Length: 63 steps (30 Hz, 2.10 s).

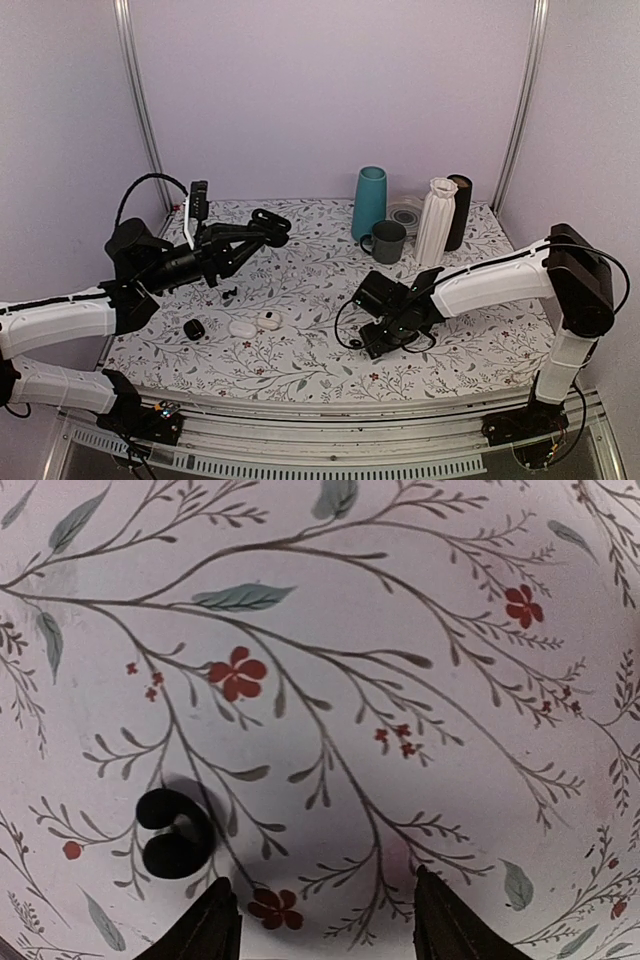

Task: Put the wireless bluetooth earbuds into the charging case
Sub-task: Adjust the left earbud at the center of the board, then pick up the left earbud from the center of the board.

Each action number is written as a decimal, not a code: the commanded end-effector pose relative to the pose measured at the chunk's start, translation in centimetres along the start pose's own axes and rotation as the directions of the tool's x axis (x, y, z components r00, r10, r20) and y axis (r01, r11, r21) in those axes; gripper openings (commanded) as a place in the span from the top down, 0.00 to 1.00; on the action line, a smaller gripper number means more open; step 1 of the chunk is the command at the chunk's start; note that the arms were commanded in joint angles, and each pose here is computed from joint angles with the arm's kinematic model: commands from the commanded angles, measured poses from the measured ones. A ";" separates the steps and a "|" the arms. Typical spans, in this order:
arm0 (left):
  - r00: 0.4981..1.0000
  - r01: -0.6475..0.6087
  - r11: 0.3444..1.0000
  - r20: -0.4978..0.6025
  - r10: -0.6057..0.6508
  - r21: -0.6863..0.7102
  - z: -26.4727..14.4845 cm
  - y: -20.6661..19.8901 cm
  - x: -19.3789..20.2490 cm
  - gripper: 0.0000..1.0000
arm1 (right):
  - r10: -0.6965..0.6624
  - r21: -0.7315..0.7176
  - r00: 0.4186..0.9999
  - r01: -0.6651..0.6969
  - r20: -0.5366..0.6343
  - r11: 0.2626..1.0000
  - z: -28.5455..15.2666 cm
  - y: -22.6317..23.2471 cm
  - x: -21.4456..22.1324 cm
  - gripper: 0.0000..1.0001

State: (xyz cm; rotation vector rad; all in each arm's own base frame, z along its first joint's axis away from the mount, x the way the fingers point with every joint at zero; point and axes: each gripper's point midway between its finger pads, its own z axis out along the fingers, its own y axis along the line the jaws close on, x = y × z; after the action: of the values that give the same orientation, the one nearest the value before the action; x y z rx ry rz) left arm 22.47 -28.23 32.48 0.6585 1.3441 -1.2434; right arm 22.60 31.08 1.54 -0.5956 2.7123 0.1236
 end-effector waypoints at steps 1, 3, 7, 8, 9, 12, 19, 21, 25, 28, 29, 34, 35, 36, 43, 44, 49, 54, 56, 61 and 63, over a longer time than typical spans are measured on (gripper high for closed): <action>1.000 -0.013 1.000 0.024 0.013 0.013 0.0 0.0 -0.8 1.00 | 0.058 0.014 0.998 -0.058 0.039 0.998 -1.4 -1.6 -1.0 0.40; 1.000 -0.010 1.000 0.022 0.009 0.016 0.1 0.0 -0.8 1.00 | 0.058 -0.011 0.997 -0.058 0.048 0.998 -1.8 -1.1 -1.4 0.41; 1.000 -0.008 1.000 0.022 0.008 0.019 0.1 0.0 -0.8 1.00 | 0.062 -0.135 0.993 -0.049 0.096 0.990 -3.3 0.9 -2.6 0.43; 1.000 -0.008 1.000 0.022 0.008 0.019 0.1 -0.1 -0.8 1.00 | 0.061 -0.169 0.992 -0.041 0.114 0.985 -3.7 1.4 -2.9 0.44; 1.000 -0.007 1.000 0.021 0.007 0.018 0.1 0.0 -0.8 1.00 | 0.050 -0.197 0.990 -0.023 0.132 0.980 -4.1 1.8 -3.2 0.44; 1.000 -0.008 1.000 0.023 0.008 0.019 0.1 0.0 -0.9 1.00 | 0.043 -0.214 0.988 -0.011 0.146 0.977 -4.1 2.2 -3.7 0.48; 1.000 -0.008 1.000 0.023 0.008 0.022 0.1 -0.2 -1.0 1.00 | 0.085 -0.170 0.992 -0.068 0.093 0.983 -1.9 1.2 -3.8 0.55; 1.000 -0.010 1.000 0.022 0.009 0.019 0.0 -0.2 -1.0 1.00 | 0.095 -0.154 0.991 -0.080 0.090 0.985 -1.5 0.7 -3.7 0.56; 1.000 -0.011 1.000 0.022 0.011 0.012 0.0 -0.1 -0.9 1.00 | 0.090 -0.152 0.992 -0.076 0.084 0.985 -1.1 0.7 -3.7 0.57; 1.000 -0.012 1.000 0.022 0.012 0.013 0.0 0.0 -1.0 1.00 | 0.074 -0.174 0.994 -0.059 0.084 0.983 -0.9 1.2 -3.8 0.58; 1.000 -0.012 1.000 0.022 0.011 0.013 0.0 0.0 -1.0 1.00 | 0.067 -0.180 0.994 -0.051 0.084 0.982 -0.9 1.3 -3.9 0.58; 1.000 -0.010 1.000 0.022 0.009 0.011 0.0 0.0 -0.9 1.00 | 0.043 -0.201 0.996 -0.027 0.075 0.979 -0.7 1.9 -3.8 0.58; 1.000 -0.011 1.000 0.022 0.010 0.011 0.0 0.0 -0.9 1.00 | 0.041 -0.206 0.996 -0.025 0.074 0.978 -0.7 2.1 -3.8 0.58; 1.000 -0.010 1.000 0.022 0.009 0.011 0.0 0.0 -0.9 1.00 | 0.039 -0.209 0.997 -0.023 0.070 0.978 -0.6 2.2 -3.7 0.58; 1.000 -0.010 1.000 0.023 0.010 0.008 0.0 0.0 -0.9 1.00 | 0.035 -0.188 0.998 -0.025 0.046 0.982 0.2 1.9 -3.1 0.58; 1.000 -0.009 1.000 0.021 0.009 0.008 0.0 0.1 -0.8 1.00 | 0.036 -0.184 0.998 -0.027 0.043 0.982 0.2 1.8 -3.0 0.58; 1.000 -0.010 1.000 0.022 0.010 0.009 0.0 0.0 -0.9 1.00 | 0.031 -0.185 0.999 -0.024 0.037 0.982 0.4 2.0 -2.9 0.58; 1.000 -0.010 1.000 0.023 0.010 0.009 0.0 0.0 -0.9 1.00 | 0.005 -0.197 1.000 0.001 0.030 0.980 0.4 3.2 -2.5 0.58; 1.000 -0.009 1.000 0.023 0.009 0.010 0.0 0.0 -0.9 1.00 | 0.005 -0.210 1.000 0.001 0.027 0.978 0.4 3.6 -2.4 0.59; 1.000 -0.008 1.000 0.022 0.008 0.010 -0.1 0.0 -0.8 1.00 | 0.025 -0.216 1.000 -0.020 0.019 0.976 0.5 3.7 -2.3 0.61; 1.000 -0.010 1.000 0.023 0.009 0.012 -0.1 -0.1 -0.9 1.00 | 0.028 -0.221 0.999 -0.023 0.019 0.975 0.5 3.8 -2.4 0.63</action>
State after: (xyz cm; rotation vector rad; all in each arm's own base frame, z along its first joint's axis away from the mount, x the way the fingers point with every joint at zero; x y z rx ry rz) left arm 22.48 -28.47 32.08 0.6668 1.3564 -1.2591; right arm 23.16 34.99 2.13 -0.6291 2.6950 0.4245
